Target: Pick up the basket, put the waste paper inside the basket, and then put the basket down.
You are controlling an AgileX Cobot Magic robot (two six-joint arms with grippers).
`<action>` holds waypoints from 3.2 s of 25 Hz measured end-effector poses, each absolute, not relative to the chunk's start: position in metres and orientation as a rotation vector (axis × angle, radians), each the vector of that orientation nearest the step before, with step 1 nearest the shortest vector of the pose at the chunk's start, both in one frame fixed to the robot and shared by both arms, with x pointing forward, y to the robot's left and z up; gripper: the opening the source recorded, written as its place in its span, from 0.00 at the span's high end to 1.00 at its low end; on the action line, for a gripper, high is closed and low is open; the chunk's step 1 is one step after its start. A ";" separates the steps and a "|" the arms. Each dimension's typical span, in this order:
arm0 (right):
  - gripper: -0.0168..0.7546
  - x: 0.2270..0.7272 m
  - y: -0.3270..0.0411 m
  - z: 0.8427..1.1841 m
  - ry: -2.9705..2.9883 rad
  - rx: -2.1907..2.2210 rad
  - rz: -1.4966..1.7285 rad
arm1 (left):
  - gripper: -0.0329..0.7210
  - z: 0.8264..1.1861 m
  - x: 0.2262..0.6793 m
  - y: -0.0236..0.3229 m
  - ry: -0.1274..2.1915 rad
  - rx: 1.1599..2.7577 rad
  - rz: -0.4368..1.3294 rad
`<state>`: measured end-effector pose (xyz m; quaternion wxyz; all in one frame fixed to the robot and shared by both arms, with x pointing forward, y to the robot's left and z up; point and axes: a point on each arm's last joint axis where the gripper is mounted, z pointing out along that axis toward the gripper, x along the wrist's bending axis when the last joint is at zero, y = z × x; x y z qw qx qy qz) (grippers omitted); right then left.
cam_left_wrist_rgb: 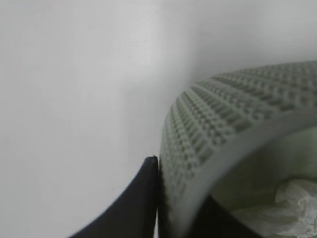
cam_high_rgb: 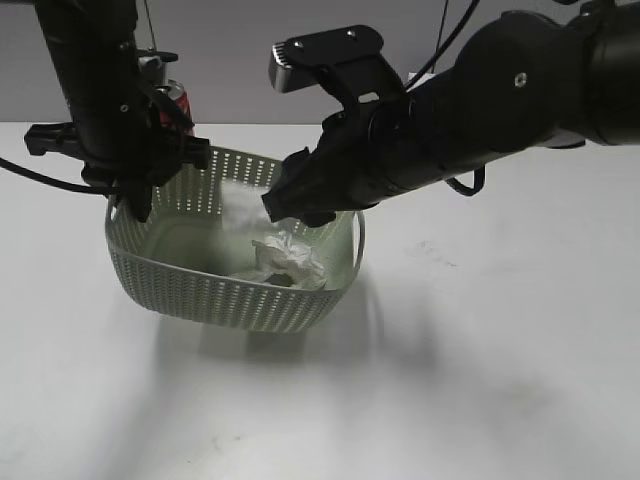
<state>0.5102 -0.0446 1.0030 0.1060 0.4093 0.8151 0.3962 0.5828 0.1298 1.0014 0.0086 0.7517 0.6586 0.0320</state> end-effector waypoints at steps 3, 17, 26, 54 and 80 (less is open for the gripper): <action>0.22 0.515 -0.045 1.012 2.471 1.147 1.094 | 0.88 1.001 0.583 0.129 2.059 2.346 0.092; 0.24 0.571 -0.244 1.038 2.263 1.729 0.435 | 0.88 1.004 0.595 0.111 1.952 2.116 0.039; 0.25 0.507 -0.277 1.087 2.105 1.771 0.541 | 0.88 1.001 0.599 0.100 1.914 2.021 -0.058; 0.25 0.249 -0.293 1.042 1.723 1.424 0.959 | 0.08 0.971 0.621 0.124 1.962 2.295 -0.134; 0.25 0.247 -0.296 1.038 1.640 1.411 0.982 | 0.23 1.159 0.422 0.250 1.653 2.128 0.615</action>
